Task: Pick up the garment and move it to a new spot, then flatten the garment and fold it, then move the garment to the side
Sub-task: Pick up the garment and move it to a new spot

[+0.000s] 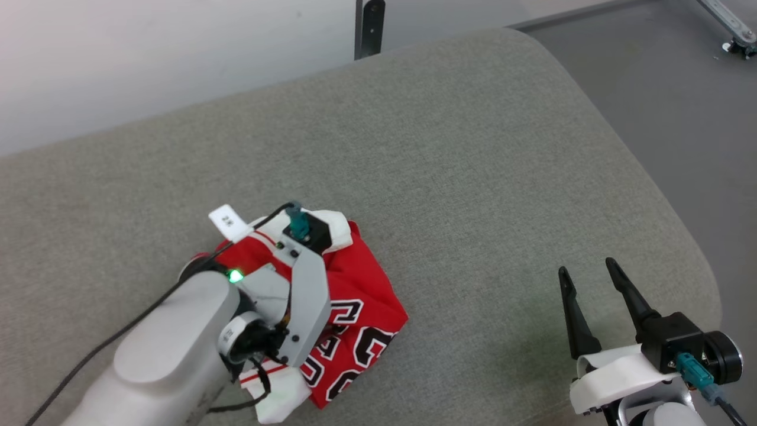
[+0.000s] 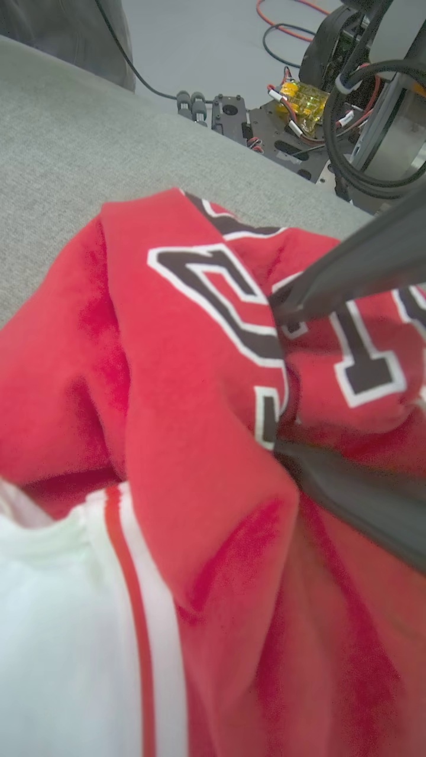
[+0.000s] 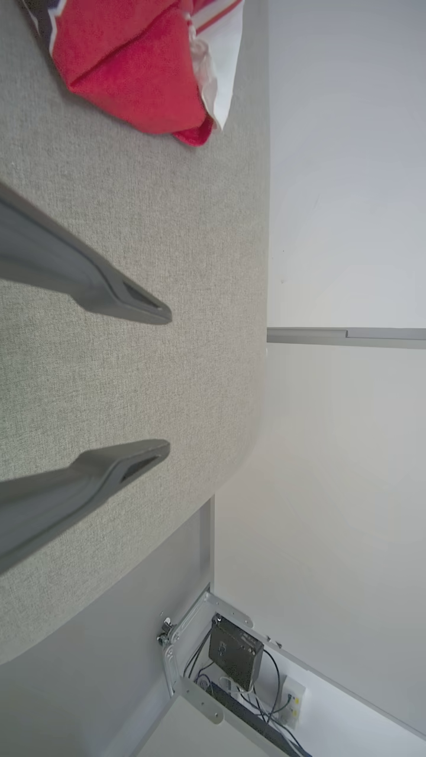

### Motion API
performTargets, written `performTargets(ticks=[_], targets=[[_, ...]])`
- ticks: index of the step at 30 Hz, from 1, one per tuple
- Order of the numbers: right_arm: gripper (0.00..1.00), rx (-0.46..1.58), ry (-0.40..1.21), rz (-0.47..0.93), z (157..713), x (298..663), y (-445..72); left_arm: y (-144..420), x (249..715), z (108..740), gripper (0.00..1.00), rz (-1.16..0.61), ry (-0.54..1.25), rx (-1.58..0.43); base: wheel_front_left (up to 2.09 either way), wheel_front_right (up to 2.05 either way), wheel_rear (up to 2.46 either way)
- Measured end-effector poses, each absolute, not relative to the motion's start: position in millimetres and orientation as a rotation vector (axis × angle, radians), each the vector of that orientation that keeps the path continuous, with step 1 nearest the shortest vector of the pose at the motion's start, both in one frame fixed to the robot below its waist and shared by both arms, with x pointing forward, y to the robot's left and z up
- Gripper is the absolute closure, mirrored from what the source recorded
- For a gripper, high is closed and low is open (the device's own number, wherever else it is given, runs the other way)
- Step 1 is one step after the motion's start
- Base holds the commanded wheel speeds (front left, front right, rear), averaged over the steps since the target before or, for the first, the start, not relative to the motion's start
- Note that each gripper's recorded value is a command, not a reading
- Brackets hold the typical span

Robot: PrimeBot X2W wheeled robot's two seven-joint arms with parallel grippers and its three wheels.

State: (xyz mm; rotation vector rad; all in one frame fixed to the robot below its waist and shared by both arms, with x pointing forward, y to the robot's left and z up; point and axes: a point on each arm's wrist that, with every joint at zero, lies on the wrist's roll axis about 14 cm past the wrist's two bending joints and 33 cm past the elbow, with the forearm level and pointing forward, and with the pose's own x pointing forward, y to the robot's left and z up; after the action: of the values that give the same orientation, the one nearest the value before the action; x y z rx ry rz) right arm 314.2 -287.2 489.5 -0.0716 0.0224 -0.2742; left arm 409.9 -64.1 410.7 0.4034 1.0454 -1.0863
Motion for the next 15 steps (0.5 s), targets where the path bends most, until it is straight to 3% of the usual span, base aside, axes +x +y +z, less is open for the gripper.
performTargets(ticks=[7, 15], targets=[[0.00, -0.082, 0.036, -0.229, 483.3, 316.5, -274.5, -55.8, 415.5, 443.1, 0.00, -1.071, 0.970, 0.384, 0.00, 0.00, 0.00], [0.00, -0.077, -0.025, -0.122, 496.7, 330.6, -242.7, -11.5, 439.3, 499.7, 0.00, -0.923, 0.750, 0.303, 0.00, 0.00, 0.00]])
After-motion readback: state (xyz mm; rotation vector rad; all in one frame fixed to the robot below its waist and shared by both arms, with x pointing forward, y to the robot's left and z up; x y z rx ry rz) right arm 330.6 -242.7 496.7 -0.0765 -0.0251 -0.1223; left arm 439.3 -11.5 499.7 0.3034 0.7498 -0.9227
